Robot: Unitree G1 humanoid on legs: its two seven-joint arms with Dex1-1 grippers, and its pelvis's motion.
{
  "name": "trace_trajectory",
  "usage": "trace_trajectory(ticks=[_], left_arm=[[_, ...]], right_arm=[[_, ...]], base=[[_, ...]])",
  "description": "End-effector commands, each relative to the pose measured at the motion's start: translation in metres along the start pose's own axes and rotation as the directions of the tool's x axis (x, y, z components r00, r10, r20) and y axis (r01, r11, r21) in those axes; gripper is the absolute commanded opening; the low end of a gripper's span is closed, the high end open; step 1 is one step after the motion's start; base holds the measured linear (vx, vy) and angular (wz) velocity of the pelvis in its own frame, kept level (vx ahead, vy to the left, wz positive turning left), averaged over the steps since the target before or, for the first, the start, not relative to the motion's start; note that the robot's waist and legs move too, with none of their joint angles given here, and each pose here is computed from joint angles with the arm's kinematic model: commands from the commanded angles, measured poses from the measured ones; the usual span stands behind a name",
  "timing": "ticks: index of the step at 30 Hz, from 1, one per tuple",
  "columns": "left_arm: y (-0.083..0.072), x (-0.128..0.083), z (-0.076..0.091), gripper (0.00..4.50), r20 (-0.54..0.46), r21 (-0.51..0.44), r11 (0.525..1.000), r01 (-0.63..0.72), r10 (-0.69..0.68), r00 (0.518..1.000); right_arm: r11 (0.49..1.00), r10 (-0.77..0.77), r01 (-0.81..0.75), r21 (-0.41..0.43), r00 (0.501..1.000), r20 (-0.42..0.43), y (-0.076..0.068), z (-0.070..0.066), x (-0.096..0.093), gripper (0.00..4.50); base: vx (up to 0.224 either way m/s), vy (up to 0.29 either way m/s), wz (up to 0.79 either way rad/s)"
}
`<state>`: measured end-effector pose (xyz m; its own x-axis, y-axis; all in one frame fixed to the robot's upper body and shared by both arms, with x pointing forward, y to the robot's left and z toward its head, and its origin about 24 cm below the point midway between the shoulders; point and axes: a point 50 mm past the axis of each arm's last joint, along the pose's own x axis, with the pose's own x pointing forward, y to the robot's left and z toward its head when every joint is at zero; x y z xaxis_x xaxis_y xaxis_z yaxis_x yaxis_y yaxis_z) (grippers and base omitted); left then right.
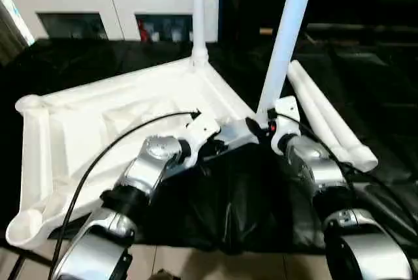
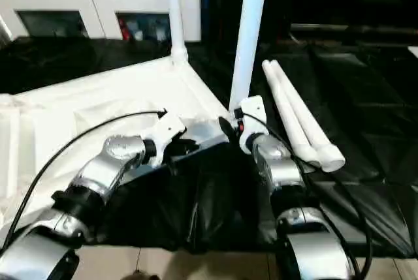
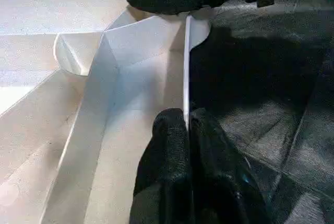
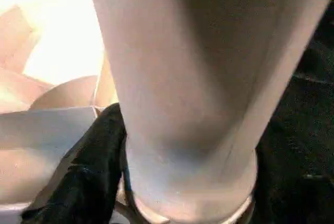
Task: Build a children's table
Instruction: Rotate leg to tighten
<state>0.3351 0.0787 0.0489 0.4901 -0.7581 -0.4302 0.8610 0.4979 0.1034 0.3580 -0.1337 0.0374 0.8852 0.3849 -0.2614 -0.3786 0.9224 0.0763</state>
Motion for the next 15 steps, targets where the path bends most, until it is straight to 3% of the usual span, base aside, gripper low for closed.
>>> trace_trajectory(ticks=[1, 6, 9, 15], left_arm=[[-0.005, 0.009, 0.027, 0.0, 0.118, 0.033, 0.999, 0.009, -0.013, 0.993], [-0.006, -0.002, 0.022, 0.0, 0.131, 0.072, 0.993, 0.093, -0.102, 0.986], [-0.003, -0.013, 0.016, 0.0, 0.124, 0.084, 0.989, 0.121, -0.131, 0.984], [-0.001, -0.026, 0.008, 0.0, 0.11, 0.101, 0.977, 0.186, -0.197, 0.974]], right_arm=[[0.987, 0.15, -0.148, 0.06, 0.988, -0.035, 0.03, -0.012, 0.007, 3.62], [0.971, 0.213, -0.216, -0.104, 0.976, -0.04, 0.024, -0.005, 0.002, 3.96], [0.934, 0.299, -0.303, -0.187, 0.953, -0.054, 0.015, -0.002, -0.006, 4.09], [0.868, 0.423, -0.432, -0.246, 0.901, -0.091, 0.001, 0.002, -0.024, 4.09]], base=[[0.0, 0.0, 0.0], [0.0, 0.0, 0.0], [0.0, 0.0, 0.0], [0.0, 0.0, 0.0]])
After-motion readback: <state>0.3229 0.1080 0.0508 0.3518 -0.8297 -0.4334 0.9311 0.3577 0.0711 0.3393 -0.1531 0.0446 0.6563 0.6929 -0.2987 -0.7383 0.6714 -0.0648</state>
